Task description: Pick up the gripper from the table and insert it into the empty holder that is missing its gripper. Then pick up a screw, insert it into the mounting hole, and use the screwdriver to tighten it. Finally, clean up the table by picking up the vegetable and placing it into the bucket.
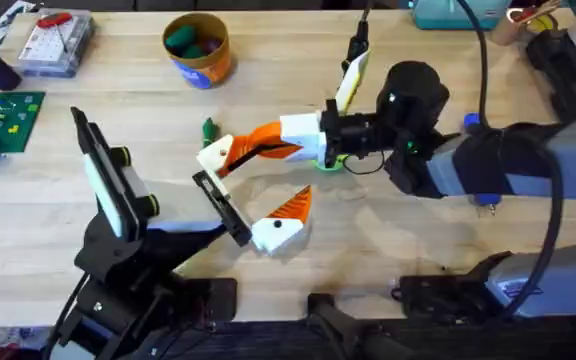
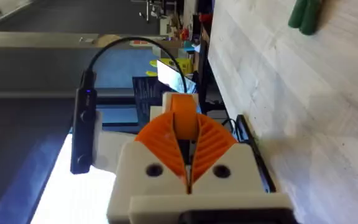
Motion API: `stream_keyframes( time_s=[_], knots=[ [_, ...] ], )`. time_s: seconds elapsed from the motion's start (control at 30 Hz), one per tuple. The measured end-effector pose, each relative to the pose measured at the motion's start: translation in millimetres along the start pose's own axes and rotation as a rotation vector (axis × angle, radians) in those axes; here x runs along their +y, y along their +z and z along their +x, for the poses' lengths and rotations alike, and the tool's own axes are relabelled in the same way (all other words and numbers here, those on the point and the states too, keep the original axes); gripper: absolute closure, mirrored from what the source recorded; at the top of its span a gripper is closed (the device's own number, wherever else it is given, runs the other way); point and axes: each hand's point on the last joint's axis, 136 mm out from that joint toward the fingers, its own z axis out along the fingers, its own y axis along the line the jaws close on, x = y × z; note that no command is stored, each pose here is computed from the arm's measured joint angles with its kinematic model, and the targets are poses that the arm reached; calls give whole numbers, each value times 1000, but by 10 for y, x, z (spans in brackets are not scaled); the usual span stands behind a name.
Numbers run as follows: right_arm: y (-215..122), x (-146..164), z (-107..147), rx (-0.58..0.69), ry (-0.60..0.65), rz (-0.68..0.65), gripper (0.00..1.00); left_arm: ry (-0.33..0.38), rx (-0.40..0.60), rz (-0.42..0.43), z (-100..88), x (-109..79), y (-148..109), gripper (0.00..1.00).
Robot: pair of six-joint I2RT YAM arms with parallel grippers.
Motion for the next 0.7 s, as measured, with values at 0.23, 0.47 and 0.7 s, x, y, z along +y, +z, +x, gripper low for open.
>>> stream_keyframes(
  time_s=[0.23, 0.47, 0.7],
  knots=[
    [4, -1, -6, -5, 0, 1, 995, 0, 0, -3, 0, 5, 0, 10],
    [-11, 8, -8, 3, -1, -2, 995, 0, 0, 2, 2, -3, 0, 10],
    [26, 21, -49, 26, -4, -7, 995, 5, -1, -14, -3, 25, -1, 10]
  ],
)
